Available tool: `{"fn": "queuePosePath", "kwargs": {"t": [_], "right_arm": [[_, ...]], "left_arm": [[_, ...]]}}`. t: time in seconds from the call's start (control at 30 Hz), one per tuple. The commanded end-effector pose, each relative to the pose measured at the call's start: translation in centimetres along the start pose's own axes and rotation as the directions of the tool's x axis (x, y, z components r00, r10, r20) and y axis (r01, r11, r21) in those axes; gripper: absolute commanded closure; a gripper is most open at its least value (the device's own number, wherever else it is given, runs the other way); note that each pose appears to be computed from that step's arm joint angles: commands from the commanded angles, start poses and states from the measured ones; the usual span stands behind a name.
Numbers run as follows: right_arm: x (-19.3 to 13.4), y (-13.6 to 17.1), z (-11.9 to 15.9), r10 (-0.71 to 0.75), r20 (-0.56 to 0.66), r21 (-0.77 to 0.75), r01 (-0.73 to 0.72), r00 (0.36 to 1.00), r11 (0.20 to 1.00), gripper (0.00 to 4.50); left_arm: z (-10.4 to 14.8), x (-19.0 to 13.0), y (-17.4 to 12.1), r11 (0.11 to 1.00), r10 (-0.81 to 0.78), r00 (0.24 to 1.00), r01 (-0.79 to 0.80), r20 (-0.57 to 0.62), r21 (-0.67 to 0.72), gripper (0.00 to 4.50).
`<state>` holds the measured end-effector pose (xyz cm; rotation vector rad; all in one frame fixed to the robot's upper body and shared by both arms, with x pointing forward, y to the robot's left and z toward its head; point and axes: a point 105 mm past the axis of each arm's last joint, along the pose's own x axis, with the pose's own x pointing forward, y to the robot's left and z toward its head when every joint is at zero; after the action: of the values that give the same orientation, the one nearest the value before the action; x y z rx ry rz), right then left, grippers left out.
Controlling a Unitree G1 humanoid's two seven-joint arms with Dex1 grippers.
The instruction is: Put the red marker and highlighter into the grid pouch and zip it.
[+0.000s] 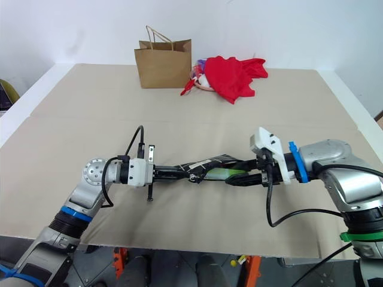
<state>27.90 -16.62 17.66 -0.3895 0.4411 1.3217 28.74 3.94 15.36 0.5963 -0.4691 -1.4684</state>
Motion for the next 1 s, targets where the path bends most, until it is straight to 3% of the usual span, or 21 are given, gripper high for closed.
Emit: {"fn": "queuePosePath", "kwargs": {"t": [0.03,0.17,0.4,0.7,0.87,1.0], "right_arm": [[0.5,-0.2,1.4,-0.001,0.016,-0.069,0.002,1.0,0.998,3.39],[1.0,-0.7,2.2,-0.012,0.061,-0.069,0.016,0.998,0.997,3.39],[0.0,0.4,1.9,0.005,0.09,-0.08,0.003,0.996,0.997,0.05],[-0.8,6.2,2.3,0.166,0.195,-0.166,-0.134,0.967,0.977,0.05],[0.3,5.4,4.6,0.095,0.307,-0.254,-0.015,0.947,0.967,0.05],[1.2,4.7,3.9,0.068,0.29,-0.254,0.009,0.955,0.967,0.05]], "left_arm": [[1.0,0.4,0.0,0.999,0.0,1.0,-0.002,0.031,0.039,4.5],[1.0,0.4,0.0,0.999,0.001,0.999,-0.002,0.033,0.039,4.5],[0.9,0.3,0.1,0.999,0.008,1.0,-0.009,0.024,0.033,4.5],[0.1,-1.0,0.7,0.999,0.013,1.0,-0.013,-0.022,0.032,4.5],[0.0,-1.2,0.8,0.999,0.006,1.0,-0.005,-0.026,0.035,4.5],[0.3,-1.0,0.9,0.999,0.001,1.0,-0.001,-0.019,0.038,4.5]]}}
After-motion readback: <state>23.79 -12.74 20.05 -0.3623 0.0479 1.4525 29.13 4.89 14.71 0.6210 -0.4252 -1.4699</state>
